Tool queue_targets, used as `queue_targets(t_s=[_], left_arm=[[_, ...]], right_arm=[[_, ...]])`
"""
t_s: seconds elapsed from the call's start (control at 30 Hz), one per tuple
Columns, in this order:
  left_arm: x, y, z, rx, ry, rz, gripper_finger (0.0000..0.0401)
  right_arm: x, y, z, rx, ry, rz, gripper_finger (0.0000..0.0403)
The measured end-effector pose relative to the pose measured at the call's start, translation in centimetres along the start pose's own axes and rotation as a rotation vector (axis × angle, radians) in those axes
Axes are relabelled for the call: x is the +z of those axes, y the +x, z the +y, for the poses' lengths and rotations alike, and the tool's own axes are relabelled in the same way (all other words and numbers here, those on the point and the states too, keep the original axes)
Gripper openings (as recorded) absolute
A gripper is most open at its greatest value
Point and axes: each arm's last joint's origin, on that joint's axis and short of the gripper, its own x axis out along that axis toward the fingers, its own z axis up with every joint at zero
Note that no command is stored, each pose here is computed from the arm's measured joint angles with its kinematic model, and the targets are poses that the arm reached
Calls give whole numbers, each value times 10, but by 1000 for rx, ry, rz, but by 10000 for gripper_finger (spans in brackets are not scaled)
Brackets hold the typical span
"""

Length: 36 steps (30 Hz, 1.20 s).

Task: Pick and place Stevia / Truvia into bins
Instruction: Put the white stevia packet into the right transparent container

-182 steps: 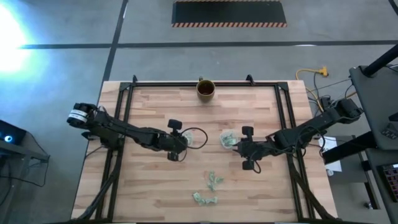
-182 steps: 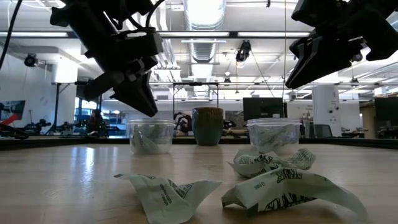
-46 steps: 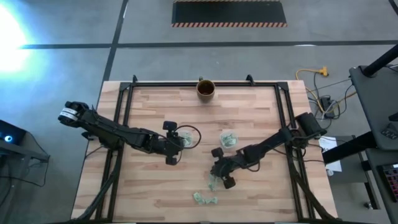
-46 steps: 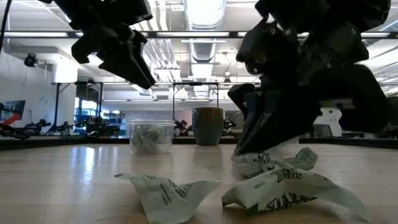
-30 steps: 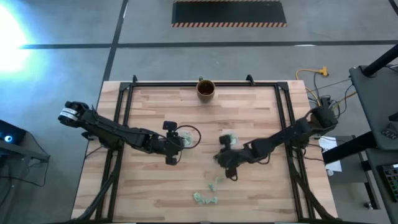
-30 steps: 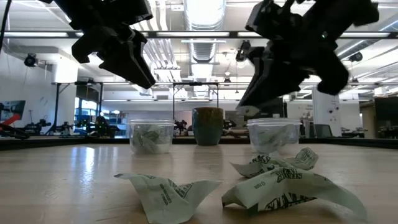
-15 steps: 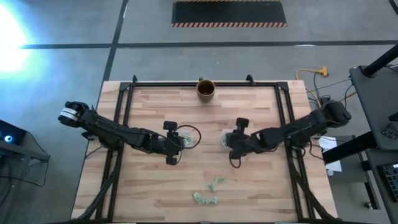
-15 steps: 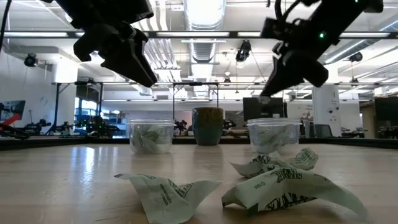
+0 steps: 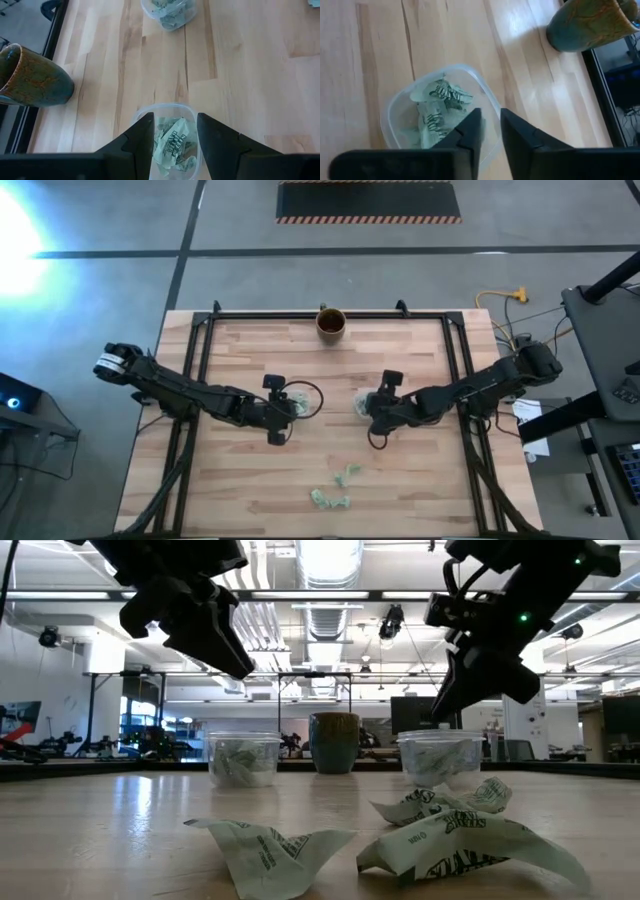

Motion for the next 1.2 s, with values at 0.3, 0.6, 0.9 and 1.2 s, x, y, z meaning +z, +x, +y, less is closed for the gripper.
queue_targets(t_s=[0.3,0.6,0.9,1.2], left_arm=[[0,0,0,0,-1,-1,133],[0,0,0,-1,-1,-2,133],[3,0,0,-2,-16,-31,133],[5,0,0,0,-27,-49,133]], right_arm=[[2,-8,3,61,-18,-18,137],[6,-36,28,464,-5,-129,147],[1,-40,74,647,-100,-233,133],[-11,-22,101,656,-93,-169,128]])
